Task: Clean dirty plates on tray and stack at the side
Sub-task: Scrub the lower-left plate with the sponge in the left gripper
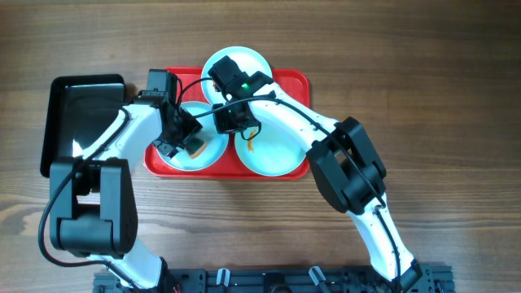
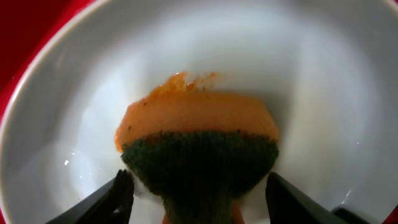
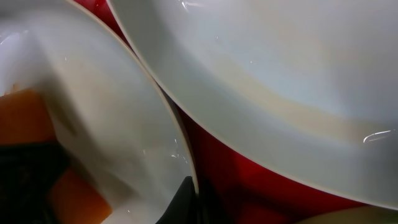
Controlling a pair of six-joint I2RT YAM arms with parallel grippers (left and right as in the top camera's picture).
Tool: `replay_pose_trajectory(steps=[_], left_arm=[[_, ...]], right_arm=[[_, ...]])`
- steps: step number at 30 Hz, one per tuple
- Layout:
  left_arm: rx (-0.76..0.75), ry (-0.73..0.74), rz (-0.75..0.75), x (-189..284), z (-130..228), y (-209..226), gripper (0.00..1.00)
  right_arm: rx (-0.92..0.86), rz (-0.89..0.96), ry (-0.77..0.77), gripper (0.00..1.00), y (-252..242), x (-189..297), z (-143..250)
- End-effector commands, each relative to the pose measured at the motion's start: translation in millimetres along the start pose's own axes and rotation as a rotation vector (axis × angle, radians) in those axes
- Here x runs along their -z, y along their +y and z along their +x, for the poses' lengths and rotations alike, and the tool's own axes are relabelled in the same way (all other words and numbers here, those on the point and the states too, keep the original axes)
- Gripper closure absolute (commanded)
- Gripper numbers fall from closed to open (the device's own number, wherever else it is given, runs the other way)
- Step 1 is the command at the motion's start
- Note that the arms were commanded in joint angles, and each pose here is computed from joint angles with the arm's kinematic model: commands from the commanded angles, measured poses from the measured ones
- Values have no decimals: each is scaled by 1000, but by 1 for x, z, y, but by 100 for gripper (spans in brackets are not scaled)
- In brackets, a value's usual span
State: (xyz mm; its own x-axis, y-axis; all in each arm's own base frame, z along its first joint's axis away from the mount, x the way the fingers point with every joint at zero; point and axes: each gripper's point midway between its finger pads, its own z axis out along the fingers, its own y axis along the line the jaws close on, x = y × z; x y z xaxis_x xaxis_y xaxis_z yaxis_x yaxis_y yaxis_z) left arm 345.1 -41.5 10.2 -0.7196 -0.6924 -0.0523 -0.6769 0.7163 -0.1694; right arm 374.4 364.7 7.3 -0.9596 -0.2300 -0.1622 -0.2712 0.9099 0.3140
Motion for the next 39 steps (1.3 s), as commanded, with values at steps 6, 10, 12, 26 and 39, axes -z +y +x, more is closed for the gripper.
replay_pose_trajectory(steps=[6, 10, 12, 26, 39], left_arm=[[11, 6, 16, 0, 0, -7, 46], [12, 16, 8, 0, 2, -5, 51], [12, 20, 3, 1, 3, -4, 53], [12, 34, 18, 12, 7, -6, 53], [9, 21, 57, 19, 4, -14, 51]], right_arm=[[-23, 25, 11, 96, -10, -11, -1], [-23, 25, 10, 96, -10, -11, -1], [-23, 24, 10, 96, -10, -11, -1], [-22, 23, 7, 96, -9, -11, -2], [-22, 22, 5, 96, -9, -11, -3]])
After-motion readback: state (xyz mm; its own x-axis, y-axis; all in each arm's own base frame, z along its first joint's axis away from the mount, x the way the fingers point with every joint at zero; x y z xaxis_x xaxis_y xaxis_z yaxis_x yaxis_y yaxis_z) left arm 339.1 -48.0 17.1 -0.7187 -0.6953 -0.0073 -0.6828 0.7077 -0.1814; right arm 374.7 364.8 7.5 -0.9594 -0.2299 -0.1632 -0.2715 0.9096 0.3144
